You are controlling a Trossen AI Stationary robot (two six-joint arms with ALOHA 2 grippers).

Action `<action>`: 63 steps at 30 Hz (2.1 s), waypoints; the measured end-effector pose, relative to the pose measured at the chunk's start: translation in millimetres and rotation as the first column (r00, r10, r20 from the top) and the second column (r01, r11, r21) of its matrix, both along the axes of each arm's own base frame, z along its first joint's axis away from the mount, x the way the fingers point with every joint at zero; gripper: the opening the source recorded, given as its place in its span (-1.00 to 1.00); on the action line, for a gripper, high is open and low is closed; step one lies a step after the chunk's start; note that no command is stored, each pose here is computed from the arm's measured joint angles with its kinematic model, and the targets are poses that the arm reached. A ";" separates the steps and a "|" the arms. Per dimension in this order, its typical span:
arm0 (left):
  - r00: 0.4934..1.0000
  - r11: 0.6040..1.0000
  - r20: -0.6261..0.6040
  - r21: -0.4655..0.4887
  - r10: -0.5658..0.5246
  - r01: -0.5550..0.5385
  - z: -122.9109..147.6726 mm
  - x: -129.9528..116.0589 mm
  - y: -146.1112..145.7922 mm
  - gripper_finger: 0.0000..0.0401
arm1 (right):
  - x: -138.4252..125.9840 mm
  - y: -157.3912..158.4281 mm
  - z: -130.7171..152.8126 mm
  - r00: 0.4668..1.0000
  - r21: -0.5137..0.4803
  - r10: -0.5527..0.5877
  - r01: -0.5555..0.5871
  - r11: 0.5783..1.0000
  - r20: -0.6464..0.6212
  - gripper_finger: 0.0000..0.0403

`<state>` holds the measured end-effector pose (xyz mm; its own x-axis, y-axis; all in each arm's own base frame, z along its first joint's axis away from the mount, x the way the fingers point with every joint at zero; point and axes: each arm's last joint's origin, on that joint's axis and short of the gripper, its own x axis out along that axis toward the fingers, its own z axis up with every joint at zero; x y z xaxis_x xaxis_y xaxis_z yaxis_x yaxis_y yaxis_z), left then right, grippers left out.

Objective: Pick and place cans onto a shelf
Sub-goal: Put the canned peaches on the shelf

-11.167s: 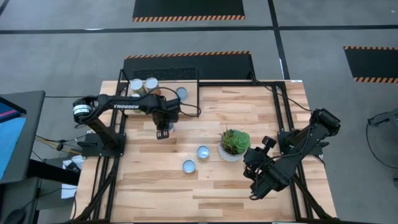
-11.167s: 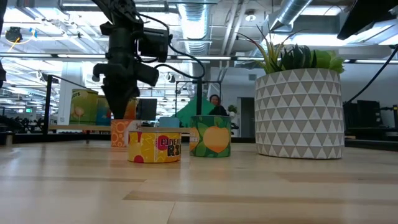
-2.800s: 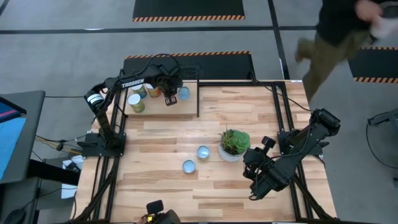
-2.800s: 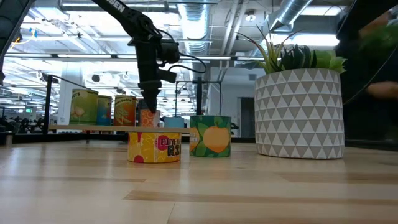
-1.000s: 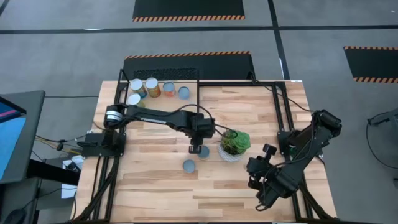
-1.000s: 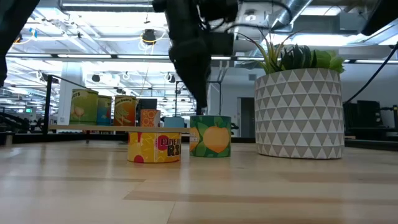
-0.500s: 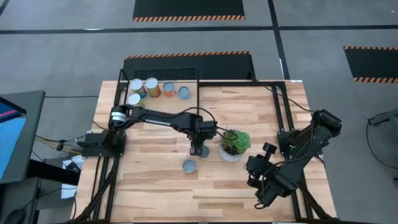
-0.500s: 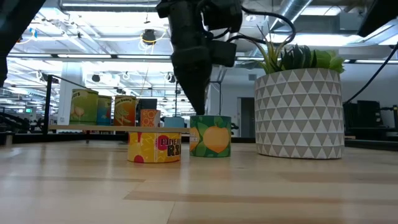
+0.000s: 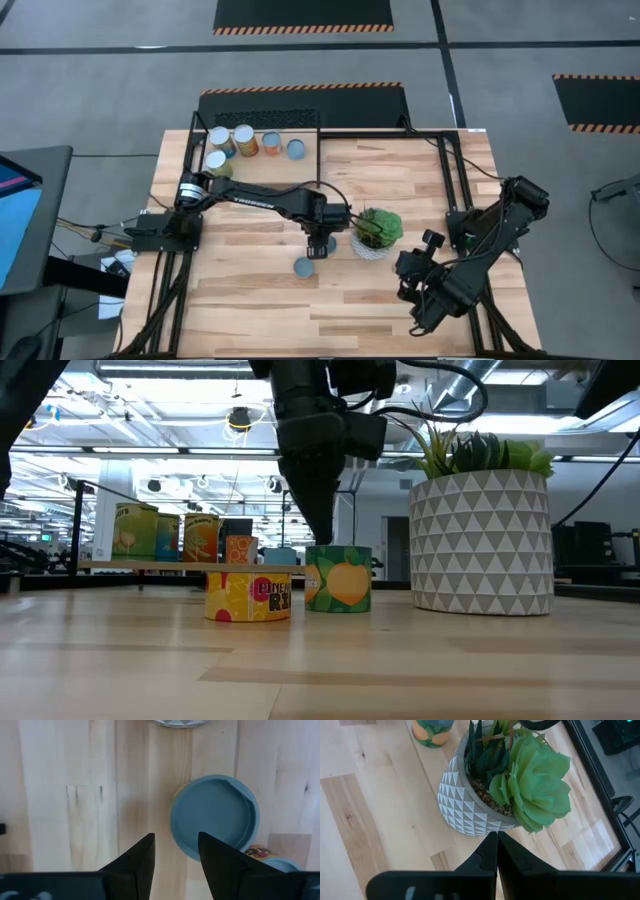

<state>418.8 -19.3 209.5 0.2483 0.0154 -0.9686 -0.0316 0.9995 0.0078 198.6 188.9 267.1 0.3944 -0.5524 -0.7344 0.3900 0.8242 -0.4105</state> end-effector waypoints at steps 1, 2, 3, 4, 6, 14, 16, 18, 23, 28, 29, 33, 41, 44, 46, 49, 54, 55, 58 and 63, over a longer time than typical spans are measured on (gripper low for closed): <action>1.000 1.000 -0.001 -0.002 0.003 -0.003 0.0 -0.1 -0.9 -0.31 | 0.1 0.1 0.0 1.000 0.001 0.000 0.000 1.000 0.001 -0.86; 1.000 1.000 -0.001 -0.002 0.005 -0.005 0.0 -0.2 -1.6 -0.31 | 0.1 0.1 0.0 1.000 0.001 0.000 0.000 1.000 0.001 -0.86; 1.000 1.000 -0.001 -0.002 0.008 -0.008 0.0 -0.2 -2.3 -0.31 | 0.2 0.2 -0.1 1.000 0.003 0.000 0.000 1.000 0.002 -0.86; 1.000 1.000 0.000 0.000 0.011 -0.011 0.0 -0.2 -2.5 -0.31 | 0.3 0.4 -0.1 1.000 0.004 0.000 0.000 1.000 0.004 -0.86; 1.000 1.000 0.001 0.014 0.020 -0.020 0.0 -0.2 -2.6 -0.31 | 0.4 0.4 -0.1 1.000 0.005 0.000 0.000 1.000 0.004 -0.86; 0.999 0.999 0.018 0.032 0.028 -0.028 0.4 1.2 -2.0 -0.31 | 0.1 0.2 0.1 1.000 0.002 0.000 0.000 1.000 0.002 -0.86; 0.999 0.999 0.021 0.032 0.028 -0.028 0.5 1.5 -2.1 -0.31 | -0.1 -0.1 0.1 1.000 -0.001 0.000 0.000 1.000 -0.001 -0.86; 0.999 0.999 0.030 0.031 0.027 -0.028 -2.2 1.2 -2.0 -0.31 | -0.1 -0.1 0.1 1.000 -0.001 0.000 0.000 1.000 -0.001 -0.86; 0.999 1.000 0.020 0.004 0.029 -0.029 -14.0 -1.1 -2.6 -0.31 | -0.3 -0.4 0.3 1.000 -0.003 -0.002 0.002 1.000 -0.002 -0.86; 0.999 0.999 0.015 -0.012 0.037 -0.037 -13.6 -1.5 -2.6 -0.31 | 0.0 -0.8 0.4 1.000 -0.006 -0.002 0.002 1.000 -0.001 -0.86; 0.999 0.999 0.015 -0.020 0.041 -0.041 -13.7 -1.5 -2.7 -0.31 | 0.0 -0.8 0.4 1.000 -0.006 -0.002 0.002 1.000 -0.001 -0.86; 0.998 0.997 0.009 -0.052 0.065 -0.065 -19.4 -3.1 -1.4 -0.31 | -0.1 -0.7 0.4 1.000 -0.006 -0.002 0.002 1.000 -0.001 -0.86; 0.998 0.993 0.013 -0.106 0.060 -0.058 -21.1 -2.9 4.8 -0.50 | -0.1 -0.7 0.5 1.000 -0.007 -0.001 0.001 1.000 -0.001 -0.86; 0.999 0.993 0.020 -0.108 0.043 -0.041 -20.9 -2.3 7.6 -0.80 | -0.1 -0.7 0.4 1.000 -0.008 -0.001 0.001 1.000 -0.001 -0.86; 0.999 0.994 0.021 -0.108 0.035 -0.032 -20.9 -2.3 8.6 -0.94 | -0.2 -0.8 0.4 1.000 -0.009 0.000 0.000 1.000 -0.003 -0.86; 0.999 0.995 0.022 -0.098 0.032 -0.030 -19.7 -2.0 9.1 -0.97 | -0.3 -0.9 0.4 1.000 -0.010 0.000 0.000 1.000 -0.003 -0.86; 1.000 0.998 0.024 -0.055 0.008 -0.006 -11.0 0.7 8.6 -0.99 | -0.2 -0.9 0.5 1.000 -0.010 0.000 0.000 1.000 -0.003 -0.86; 1.000 0.999 0.018 -0.039 0.007 -0.007 -7.8 0.6 9.0 -0.99 | -0.3 -0.9 0.4 1.000 -0.010 0.000 0.000 1.000 -0.003 -0.86; 1.000 1.000 -0.023 0.018 0.002 -0.002 3.1 -1.7 8.5 -0.99 | -0.2 -0.9 0.5 1.000 -0.011 0.000 0.000 1.000 -0.002 -0.86; 0.997 0.992 -0.068 0.117 -0.039 0.047 27.3 -4.5 1.2 -1.00 | -0.2 -0.9 0.5 1.000 -0.011 0.000 0.000 1.000 -0.001 -0.86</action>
